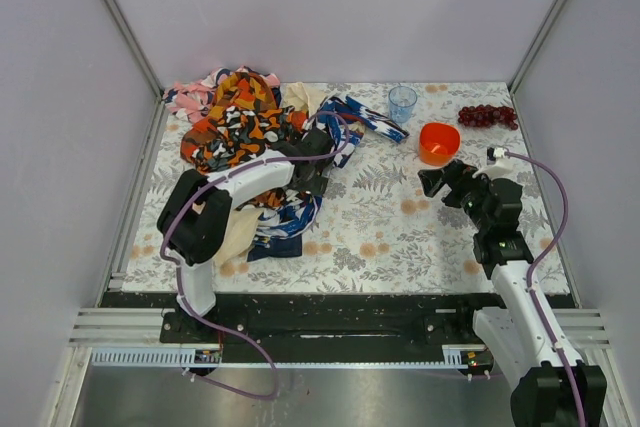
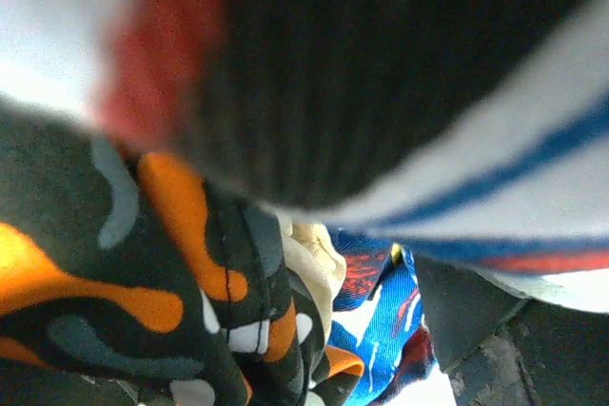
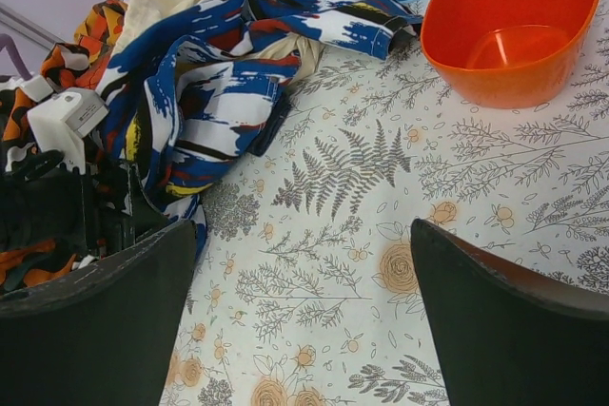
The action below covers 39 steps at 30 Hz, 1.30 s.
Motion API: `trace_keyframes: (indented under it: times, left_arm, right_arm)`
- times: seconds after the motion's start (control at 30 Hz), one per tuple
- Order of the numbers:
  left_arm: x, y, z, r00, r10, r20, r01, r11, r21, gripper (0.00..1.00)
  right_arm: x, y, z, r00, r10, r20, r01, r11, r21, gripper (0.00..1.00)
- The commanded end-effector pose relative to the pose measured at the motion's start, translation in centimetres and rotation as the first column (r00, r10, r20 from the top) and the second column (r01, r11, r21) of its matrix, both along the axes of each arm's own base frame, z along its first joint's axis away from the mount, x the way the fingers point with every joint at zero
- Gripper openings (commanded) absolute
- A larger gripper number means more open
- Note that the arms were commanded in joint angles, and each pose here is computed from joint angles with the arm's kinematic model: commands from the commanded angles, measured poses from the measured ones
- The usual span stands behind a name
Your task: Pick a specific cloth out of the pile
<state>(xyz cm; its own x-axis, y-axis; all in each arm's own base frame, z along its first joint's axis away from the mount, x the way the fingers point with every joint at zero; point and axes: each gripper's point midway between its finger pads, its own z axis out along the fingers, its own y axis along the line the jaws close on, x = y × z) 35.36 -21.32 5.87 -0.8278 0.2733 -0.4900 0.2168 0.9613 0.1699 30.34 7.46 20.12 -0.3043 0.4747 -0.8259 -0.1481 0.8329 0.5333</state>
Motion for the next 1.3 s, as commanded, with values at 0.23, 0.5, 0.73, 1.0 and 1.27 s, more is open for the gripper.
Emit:
trace_keyframes:
  times: [0.23, 0.5, 0.73, 1.0, 1.27]
  left_arm:
    - [-3.9, -0.8, -9.6, 0.952, 0.167, -0.257, -0.162, 0.986, 0.044, 0.99]
    - [-6.0, 2.2, -12.5, 0.916, 0.310, -0.256, -0.237, 0.931, 0.279, 0.94]
    - [-3.7, 3.3, -10.0, 0.943, 0.298, -0.150, -0.234, 0.912, 0.337, 0.19]
    - [4.2, 2.8, 6.9, 0.952, 0.267, 0.148, -0.283, 0.954, 0.096, 0.00]
    - [9.9, 10.5, 18.3, 0.856, 0.415, 0.309, -0.373, 0.909, -0.188, 0.00]
  right_arm:
    - [0.3, 0.5, 1.3, 0.998, 0.027, 0.060, -0.027, 1.000, 0.011, 0.99]
    - [0.1, -0.3, 1.6, 0.996, -0.028, 0.085, 0.028, 1.000, 0.010, 0.99]
    - [-0.1, -0.5, 2.0, 0.994, -0.034, 0.100, 0.034, 0.999, 0.009, 0.99]
    - [-1.2, 2.6, 3.5, 0.975, 0.146, 0.165, -0.154, 0.987, 0.039, 0.99]
    - [-0.8, 8.7, 2.1, 0.939, 0.333, 0.088, -0.333, 0.943, -0.015, 0.99]
